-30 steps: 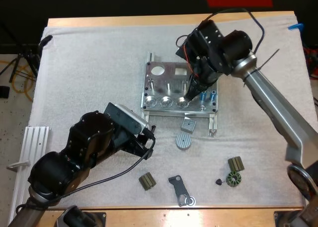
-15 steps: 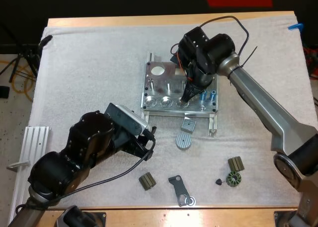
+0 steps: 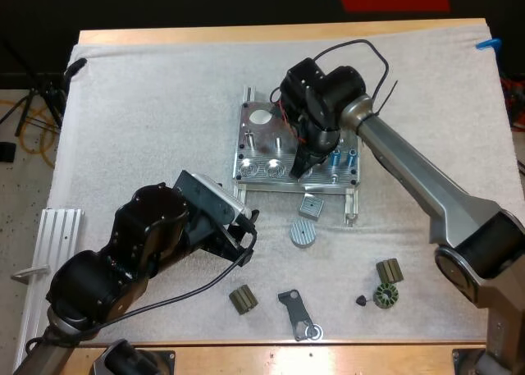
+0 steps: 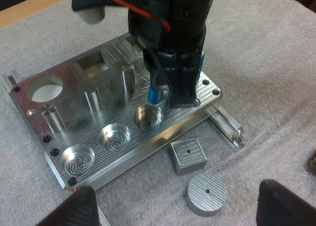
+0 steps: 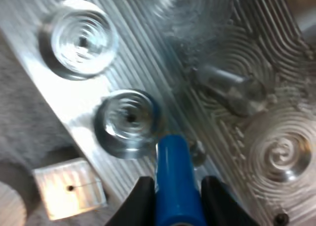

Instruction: Load cells from right to left

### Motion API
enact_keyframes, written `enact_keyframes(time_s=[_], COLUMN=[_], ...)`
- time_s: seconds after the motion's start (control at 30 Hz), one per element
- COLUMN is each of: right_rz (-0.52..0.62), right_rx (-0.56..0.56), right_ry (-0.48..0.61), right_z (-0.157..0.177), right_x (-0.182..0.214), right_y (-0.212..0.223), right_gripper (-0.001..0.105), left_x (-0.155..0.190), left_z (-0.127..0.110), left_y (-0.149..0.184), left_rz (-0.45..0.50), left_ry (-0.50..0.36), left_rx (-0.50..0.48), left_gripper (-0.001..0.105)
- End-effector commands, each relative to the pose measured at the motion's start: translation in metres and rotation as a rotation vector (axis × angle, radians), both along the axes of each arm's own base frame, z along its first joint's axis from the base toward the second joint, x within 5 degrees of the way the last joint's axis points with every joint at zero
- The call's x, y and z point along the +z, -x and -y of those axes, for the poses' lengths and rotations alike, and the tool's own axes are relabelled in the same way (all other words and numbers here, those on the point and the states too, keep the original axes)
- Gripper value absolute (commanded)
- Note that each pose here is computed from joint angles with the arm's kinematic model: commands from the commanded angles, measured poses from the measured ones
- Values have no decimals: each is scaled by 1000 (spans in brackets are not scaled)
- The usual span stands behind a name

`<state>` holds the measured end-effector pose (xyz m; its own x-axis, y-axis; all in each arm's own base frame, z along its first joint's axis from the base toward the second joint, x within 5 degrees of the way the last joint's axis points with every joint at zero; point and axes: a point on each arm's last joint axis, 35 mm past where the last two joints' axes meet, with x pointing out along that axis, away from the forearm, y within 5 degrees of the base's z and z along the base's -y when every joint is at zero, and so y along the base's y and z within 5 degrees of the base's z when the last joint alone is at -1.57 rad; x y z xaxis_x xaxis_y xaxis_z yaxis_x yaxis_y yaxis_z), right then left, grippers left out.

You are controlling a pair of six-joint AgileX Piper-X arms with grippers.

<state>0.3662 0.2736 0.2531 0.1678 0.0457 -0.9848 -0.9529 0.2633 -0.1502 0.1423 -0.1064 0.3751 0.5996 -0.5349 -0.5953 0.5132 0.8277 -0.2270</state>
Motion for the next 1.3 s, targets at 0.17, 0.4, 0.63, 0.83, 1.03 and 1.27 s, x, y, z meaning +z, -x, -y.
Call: enact_keyframes(time_s=[0.17, 0.4, 0.63, 0.83, 1.03, 1.27], right_rz=[32, 36, 38, 8, 0, 0], right_rx=[-5, -5, -5, -7, -16, -19], right_ry=[34, 31, 30, 52, 63, 59], right_z=[1, 1, 1, 0, 0, -1], right_x=[2, 2, 2, -12, -16, -16], right_y=[-1, -2, -2, -3, -4, -4], right_gripper=[8, 8, 8, 8, 8, 8], left_x=[2, 2, 2, 2, 2, 2], left_z=[-1, -1, -1, -1, -1, -1], left_y=[1, 1, 1, 1, 1, 1], left_rz=[9, 9, 9, 9, 2, 2], left_ry=[9, 9, 9, 9, 4, 4], left_rx=[-2, -2, -2, -2, -2, -2], left_gripper=[66, 66, 66, 66, 66, 66])
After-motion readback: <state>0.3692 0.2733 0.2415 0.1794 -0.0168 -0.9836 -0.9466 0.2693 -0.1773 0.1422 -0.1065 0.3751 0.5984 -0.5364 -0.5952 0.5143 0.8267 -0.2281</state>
